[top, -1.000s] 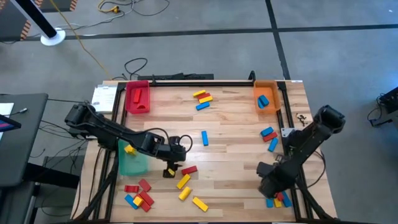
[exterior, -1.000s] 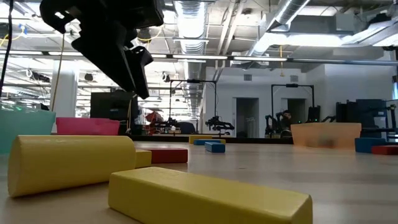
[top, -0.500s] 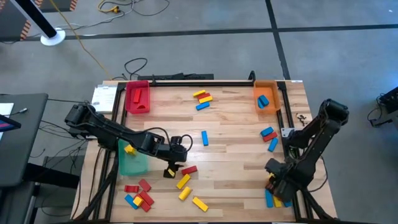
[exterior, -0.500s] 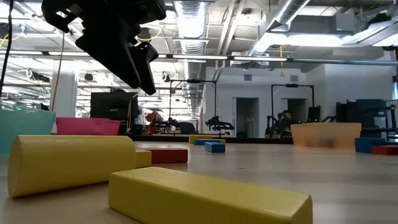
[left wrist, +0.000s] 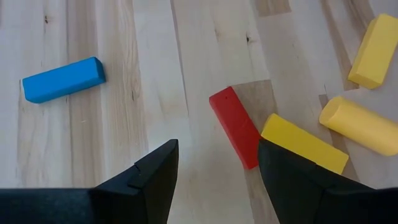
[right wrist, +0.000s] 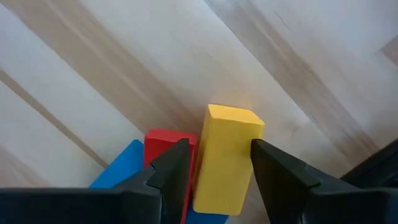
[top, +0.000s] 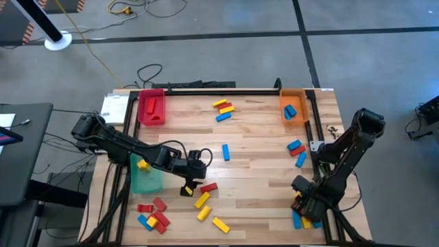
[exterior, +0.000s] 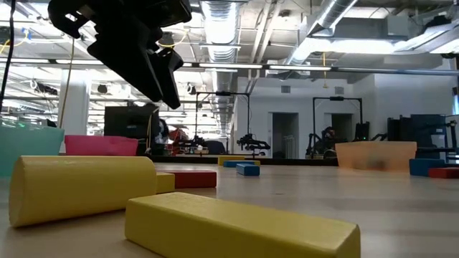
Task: Sort blocks
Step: Put the yellow block into the green bin
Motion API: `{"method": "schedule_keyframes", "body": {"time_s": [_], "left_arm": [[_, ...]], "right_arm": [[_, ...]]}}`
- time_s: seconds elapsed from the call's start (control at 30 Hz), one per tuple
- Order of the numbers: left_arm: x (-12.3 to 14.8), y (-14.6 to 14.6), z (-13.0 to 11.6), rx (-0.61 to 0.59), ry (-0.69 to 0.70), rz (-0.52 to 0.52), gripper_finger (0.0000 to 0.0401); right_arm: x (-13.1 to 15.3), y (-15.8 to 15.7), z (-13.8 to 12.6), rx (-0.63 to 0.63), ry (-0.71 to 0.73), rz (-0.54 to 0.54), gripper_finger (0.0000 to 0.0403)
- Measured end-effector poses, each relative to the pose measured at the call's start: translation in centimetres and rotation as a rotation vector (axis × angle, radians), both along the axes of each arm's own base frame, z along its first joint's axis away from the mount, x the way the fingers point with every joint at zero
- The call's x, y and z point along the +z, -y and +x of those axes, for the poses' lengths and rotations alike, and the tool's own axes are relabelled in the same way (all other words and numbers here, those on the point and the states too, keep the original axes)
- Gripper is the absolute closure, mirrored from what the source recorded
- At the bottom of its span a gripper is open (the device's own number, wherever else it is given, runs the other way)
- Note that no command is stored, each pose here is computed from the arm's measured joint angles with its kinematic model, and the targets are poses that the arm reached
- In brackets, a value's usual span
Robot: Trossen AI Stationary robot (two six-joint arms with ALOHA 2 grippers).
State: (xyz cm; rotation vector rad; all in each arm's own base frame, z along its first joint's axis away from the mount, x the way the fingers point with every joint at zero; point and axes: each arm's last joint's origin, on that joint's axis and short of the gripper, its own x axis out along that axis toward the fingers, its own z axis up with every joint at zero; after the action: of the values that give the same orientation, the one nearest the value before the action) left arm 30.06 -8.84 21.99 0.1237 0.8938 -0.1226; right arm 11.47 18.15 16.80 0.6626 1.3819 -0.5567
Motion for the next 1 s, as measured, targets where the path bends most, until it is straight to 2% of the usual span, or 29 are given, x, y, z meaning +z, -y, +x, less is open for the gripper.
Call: {"method": "schedule_keyframes", "body": {"time_s": [0.3, 0.6, 0.83, 1.0], "left_arm": [[0.0, 0.0, 0.0, 0.0, 0.001, 0.0, 0.0188], [0.0, 0.0, 0.0, 0.0, 0.005, -0.001, 0.0188], [0.1, 0.0, 0.1, -0.003, 0.008, 0.0, 0.0188], [0.0, 0.0, 0.1, -0.003, 0.008, 0.0, 0.0188]], "right_arm": [[0.7, 0.5, -0.3, -0.004, 0.017, 0.006, 0.0203], [0.5, 0.7, -0.3, 0.0, 0.007, -0.03, 0.0156], [-0.7, 0.7, -0.3, -0.002, 0.037, 0.019, 0.0154], [-1.3, 1.3, -0.3, -0.019, 0.024, -0.002, 0.016]]}}
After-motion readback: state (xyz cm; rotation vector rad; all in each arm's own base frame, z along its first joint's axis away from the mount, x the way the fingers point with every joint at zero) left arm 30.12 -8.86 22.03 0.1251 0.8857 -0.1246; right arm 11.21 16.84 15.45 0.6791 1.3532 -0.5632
